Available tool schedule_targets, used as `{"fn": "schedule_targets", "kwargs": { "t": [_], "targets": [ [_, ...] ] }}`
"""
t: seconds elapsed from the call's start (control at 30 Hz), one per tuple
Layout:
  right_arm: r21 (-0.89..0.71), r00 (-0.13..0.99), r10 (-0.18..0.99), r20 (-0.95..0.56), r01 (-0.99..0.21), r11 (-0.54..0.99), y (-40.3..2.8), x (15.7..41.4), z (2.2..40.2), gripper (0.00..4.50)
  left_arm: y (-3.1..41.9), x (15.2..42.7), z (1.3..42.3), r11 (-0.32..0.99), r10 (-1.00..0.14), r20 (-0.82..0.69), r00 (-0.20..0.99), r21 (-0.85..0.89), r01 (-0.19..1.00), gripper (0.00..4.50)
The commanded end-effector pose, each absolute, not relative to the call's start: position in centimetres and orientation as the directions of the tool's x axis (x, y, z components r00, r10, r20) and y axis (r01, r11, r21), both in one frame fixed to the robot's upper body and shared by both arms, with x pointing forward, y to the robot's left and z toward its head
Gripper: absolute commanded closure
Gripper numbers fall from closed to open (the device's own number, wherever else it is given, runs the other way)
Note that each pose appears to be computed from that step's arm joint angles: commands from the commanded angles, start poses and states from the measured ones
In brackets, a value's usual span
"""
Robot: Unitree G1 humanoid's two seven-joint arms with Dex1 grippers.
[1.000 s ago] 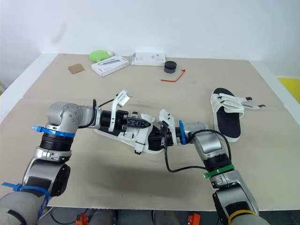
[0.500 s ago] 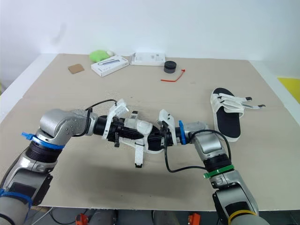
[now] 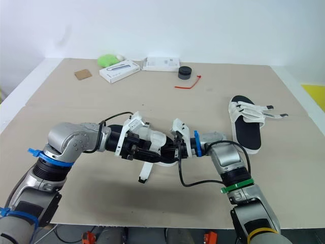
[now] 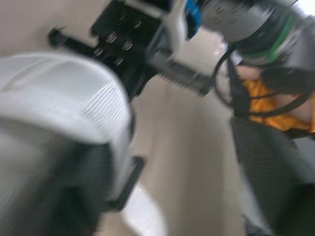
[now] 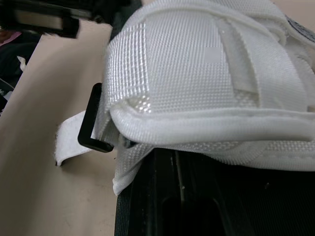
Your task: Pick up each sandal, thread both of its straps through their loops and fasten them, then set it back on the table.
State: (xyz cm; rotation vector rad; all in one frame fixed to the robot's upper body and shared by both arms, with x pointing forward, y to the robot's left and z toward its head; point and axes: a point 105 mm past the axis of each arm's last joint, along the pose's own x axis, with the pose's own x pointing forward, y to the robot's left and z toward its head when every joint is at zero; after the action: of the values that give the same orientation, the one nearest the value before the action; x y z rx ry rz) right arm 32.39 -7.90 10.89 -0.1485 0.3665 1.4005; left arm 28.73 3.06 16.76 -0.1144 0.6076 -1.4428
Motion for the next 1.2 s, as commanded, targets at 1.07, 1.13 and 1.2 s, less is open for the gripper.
{"fn": "schedule_targets", "kwargs": {
  "t": [1.07, 1.13, 1.2],
  "targets": [
    [0.146, 0.140, 0.920, -0.366, -0.968, 0.206, -8.7, 31.8, 9.8, 4.50, 8.3, 25.1, 10.9, 0.175, -0.868, -0.497, 0.011, -0.285, 0.943, 0.21],
    [0.146, 0.143, 0.920, -0.365, -0.967, 0.209, -8.7, 31.8, 9.8, 4.50, 8.0, 25.1, 10.8, 0.167, -0.872, -0.489, 0.004, -0.289, 0.943, 0.21],
    [0.147, 0.145, 0.920, -0.365, -0.967, 0.210, -8.7, 31.8, 9.8, 4.50, 7.8, 25.1, 10.8, 0.161, -0.875, -0.484, -0.001, -0.292, 0.943, 0.21]
  ]
}}
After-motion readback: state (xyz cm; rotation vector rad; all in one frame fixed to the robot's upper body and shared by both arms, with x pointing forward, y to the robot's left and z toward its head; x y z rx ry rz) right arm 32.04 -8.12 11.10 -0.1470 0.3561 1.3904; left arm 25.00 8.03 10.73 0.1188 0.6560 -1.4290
